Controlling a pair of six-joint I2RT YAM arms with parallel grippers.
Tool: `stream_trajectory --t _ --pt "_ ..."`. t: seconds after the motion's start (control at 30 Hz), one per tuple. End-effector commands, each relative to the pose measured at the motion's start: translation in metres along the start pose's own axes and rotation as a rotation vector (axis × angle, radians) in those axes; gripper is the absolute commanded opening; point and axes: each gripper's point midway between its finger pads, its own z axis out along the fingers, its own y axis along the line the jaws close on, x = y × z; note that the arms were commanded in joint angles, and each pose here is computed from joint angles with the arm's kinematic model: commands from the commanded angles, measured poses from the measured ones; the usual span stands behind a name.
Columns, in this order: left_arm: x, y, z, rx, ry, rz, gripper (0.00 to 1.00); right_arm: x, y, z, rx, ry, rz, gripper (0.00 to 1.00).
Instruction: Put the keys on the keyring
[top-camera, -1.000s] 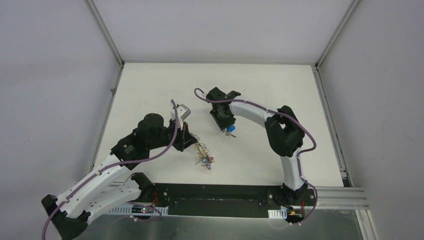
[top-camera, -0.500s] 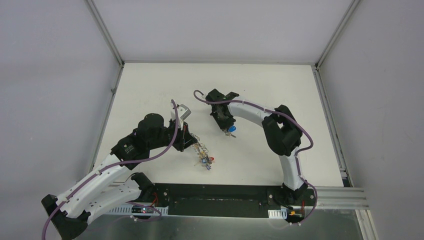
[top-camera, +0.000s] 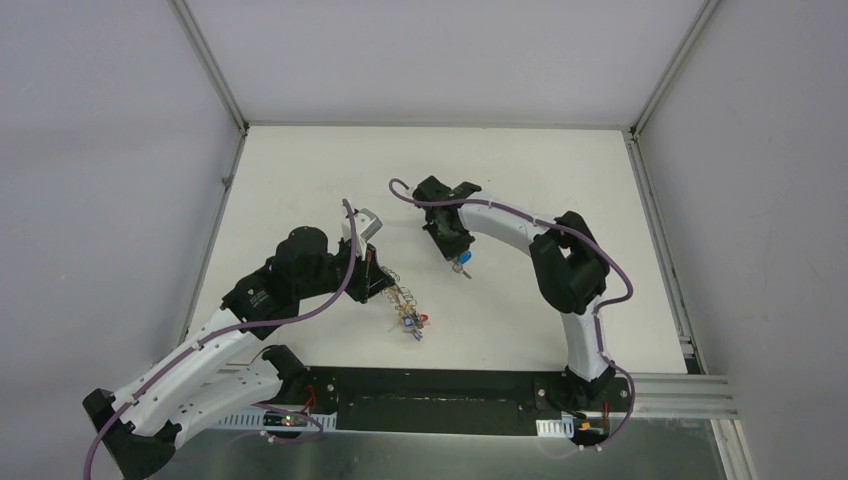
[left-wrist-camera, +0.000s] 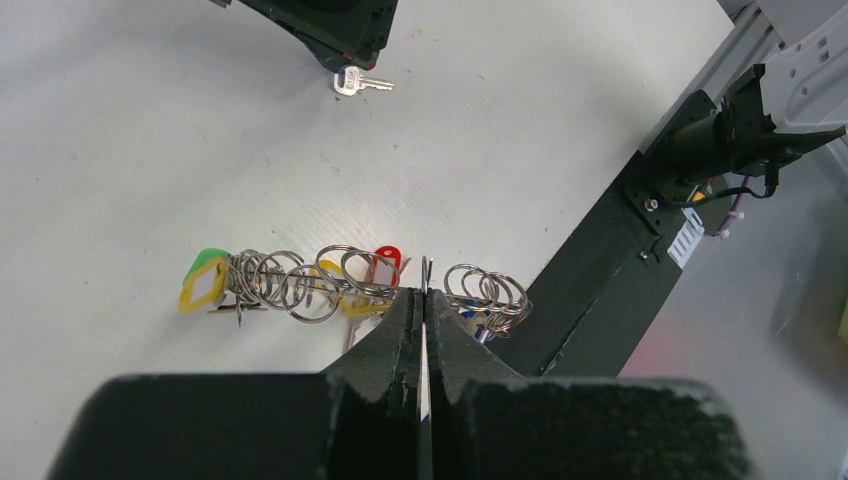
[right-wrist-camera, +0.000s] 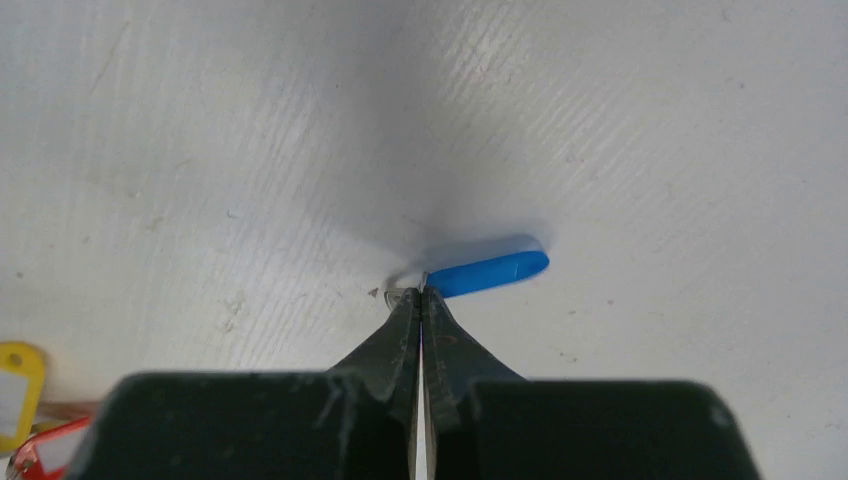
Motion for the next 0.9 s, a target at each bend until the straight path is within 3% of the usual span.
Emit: stream_trajectory --t 0.0,0.2,0.37,0.73,0.87 --pt "-0.023 -0.012 -0.002 0.040 -0.071 0.055 0.00 -0.015 -0.009 -0.061 -0.046 -0.126 0.034 0.00" --pt "-0.027 -0.015 0.003 0.063 -0.056 0.098 0.00 -0.007 -0.015 -0.112 -0.256 -0.242 0.151 0.00" --pt "-0.032 -0.022 0.012 0.109 -0.038 0.147 0.00 0.010 -0.026 -0.143 -0.333 -0.330 0.227 0.00" --pt "-0.042 -0.040 0.034 0.257 -0.079 0.272 0.00 0.046 -0.042 -0.172 -0.337 -0.518 0.249 0.00" --pt "-0.041 -0.044 0.043 0.300 -0.077 0.290 0.00 0.058 -0.039 -0.186 -0.374 -0.534 0.252 0.00"
